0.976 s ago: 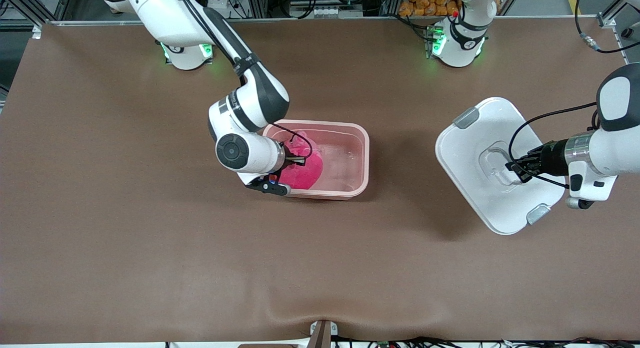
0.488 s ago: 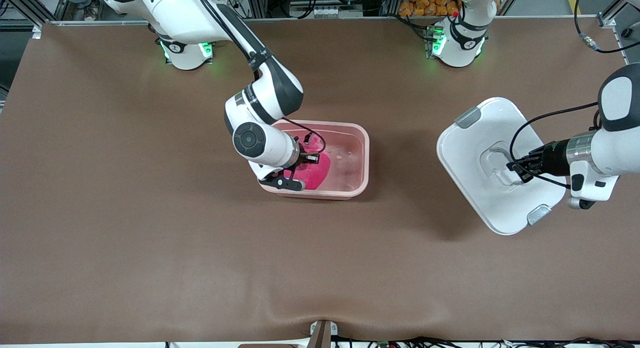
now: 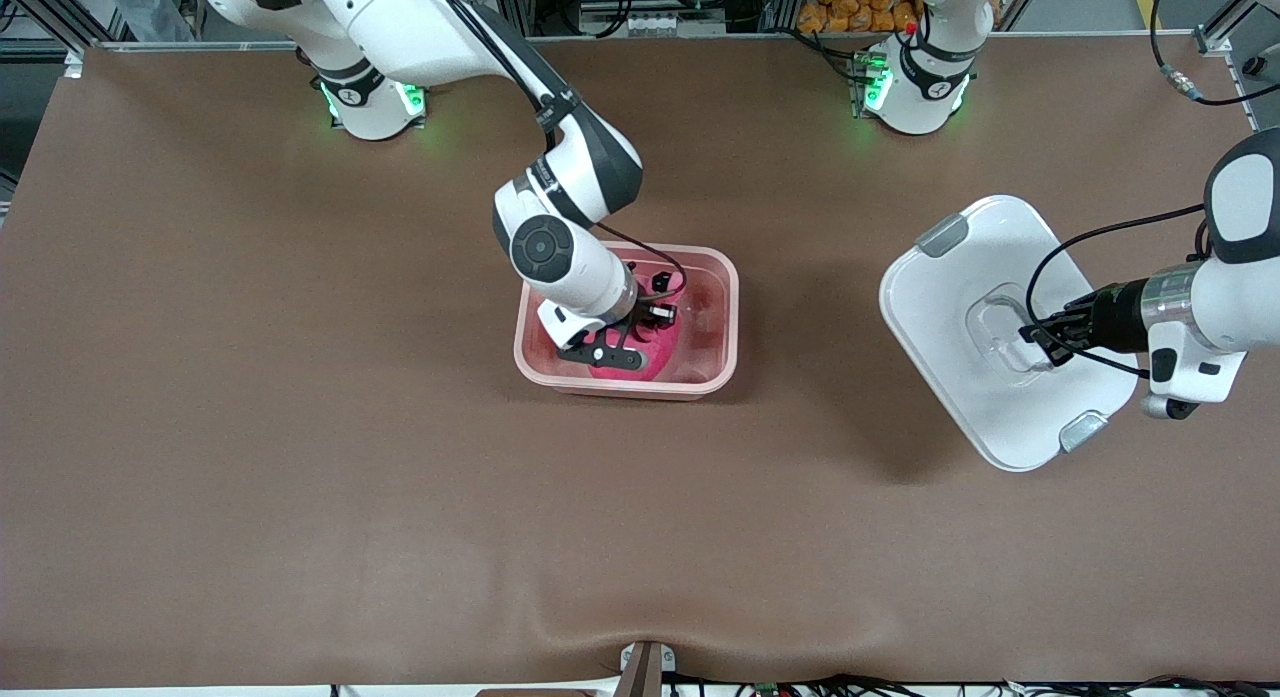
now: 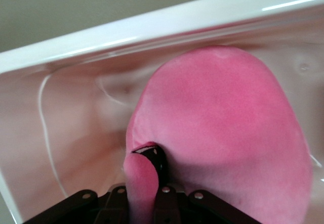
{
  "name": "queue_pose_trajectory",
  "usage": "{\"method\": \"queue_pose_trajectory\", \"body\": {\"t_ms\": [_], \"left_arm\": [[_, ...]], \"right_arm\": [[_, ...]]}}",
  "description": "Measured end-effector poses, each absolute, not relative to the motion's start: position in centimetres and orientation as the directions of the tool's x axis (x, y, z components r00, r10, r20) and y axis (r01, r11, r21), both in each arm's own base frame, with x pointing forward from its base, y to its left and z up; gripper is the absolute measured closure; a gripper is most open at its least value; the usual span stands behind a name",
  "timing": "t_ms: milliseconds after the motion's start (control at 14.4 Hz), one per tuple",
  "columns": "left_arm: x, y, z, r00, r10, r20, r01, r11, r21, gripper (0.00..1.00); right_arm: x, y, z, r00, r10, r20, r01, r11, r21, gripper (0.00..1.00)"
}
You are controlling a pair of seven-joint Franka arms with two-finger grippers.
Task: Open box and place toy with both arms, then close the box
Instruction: 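Lower the toy into the box and open the right gripper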
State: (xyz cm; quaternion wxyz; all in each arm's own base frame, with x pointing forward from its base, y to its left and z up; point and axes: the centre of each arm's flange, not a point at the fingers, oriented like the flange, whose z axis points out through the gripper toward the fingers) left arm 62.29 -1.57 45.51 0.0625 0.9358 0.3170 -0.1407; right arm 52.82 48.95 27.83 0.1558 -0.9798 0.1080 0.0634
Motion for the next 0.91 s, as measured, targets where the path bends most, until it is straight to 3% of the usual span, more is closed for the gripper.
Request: {"method": "queue_pose_trajectory", "body": {"t_ms": [697,906], "left_arm": [[62.3,-0.8,45.5,0.768,0.565,-0.302,0.601,-0.798,0.035,0.93],[62.3,-0.3,45.5,0.771,0.561,-0.302,0.598,-0.801,0.039,0.93]], "right_arm": [[50.1,53.0,25.3,0.984,-0.155,-0.085,-0.175,-0.926,-0.334,0.87],[49.6,53.5,25.0,0.986,-0.148,-0.078,-0.165,-0.927,-0.337,0.76]]}}
